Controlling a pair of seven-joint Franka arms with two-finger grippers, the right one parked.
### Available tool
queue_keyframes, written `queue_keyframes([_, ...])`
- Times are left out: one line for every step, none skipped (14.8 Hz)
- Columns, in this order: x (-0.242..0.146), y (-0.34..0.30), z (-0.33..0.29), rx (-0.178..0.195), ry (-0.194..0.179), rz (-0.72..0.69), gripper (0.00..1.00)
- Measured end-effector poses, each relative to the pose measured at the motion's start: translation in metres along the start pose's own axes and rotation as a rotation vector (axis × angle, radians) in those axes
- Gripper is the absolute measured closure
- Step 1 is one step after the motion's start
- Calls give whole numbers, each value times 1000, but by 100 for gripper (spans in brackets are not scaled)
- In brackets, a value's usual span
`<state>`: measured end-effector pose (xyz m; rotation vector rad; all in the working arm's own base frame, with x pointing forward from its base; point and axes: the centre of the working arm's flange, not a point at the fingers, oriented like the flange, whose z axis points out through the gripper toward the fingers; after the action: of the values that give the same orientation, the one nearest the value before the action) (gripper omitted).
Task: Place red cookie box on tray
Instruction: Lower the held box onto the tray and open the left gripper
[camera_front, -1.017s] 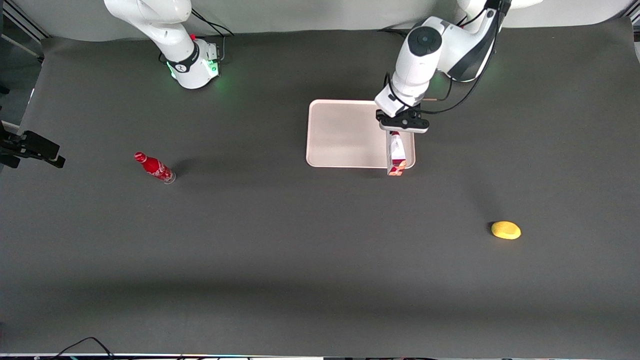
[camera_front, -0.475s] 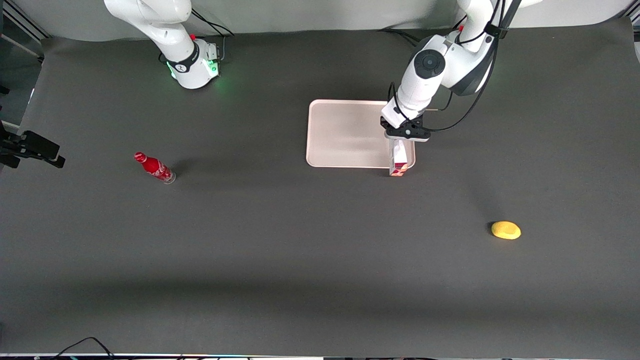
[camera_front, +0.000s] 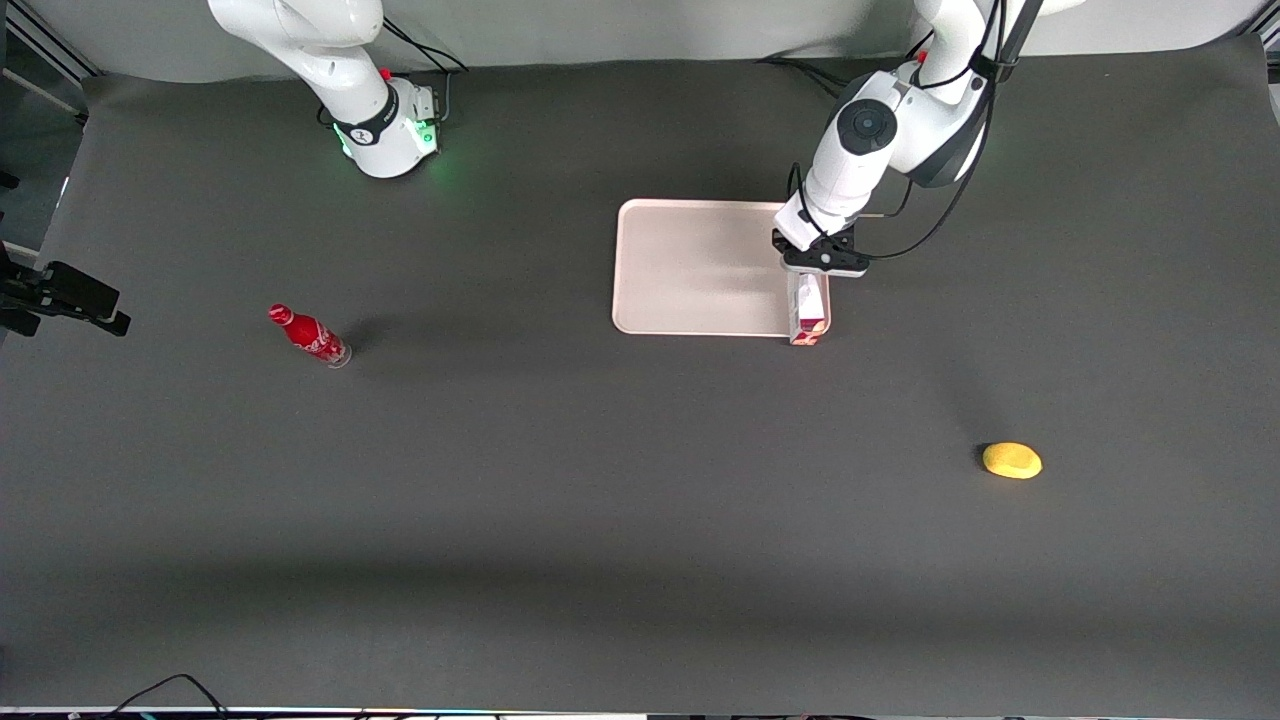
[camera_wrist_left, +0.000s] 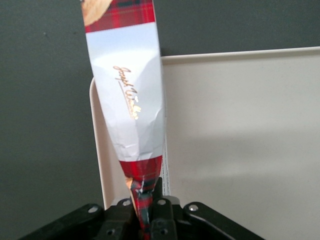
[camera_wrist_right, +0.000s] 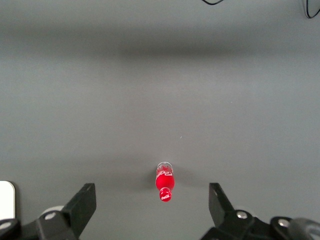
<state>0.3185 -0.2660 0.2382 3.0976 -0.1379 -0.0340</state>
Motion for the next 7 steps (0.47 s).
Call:
queue_keyframes([-1,-1,1,0,3,2,91])
queue_keyframes([-2,-1,1,0,5,3,91])
queue_keyframes([-2,-1,1,0,5,4,91])
queue_keyframes([-3,0,1,0,5,6,91])
queue_keyframes([-4,2,2,1,5,11,91])
queue_keyframes([-6,4,2,1,5,17,91])
queue_keyframes([-8,7,2,2,5,24,91])
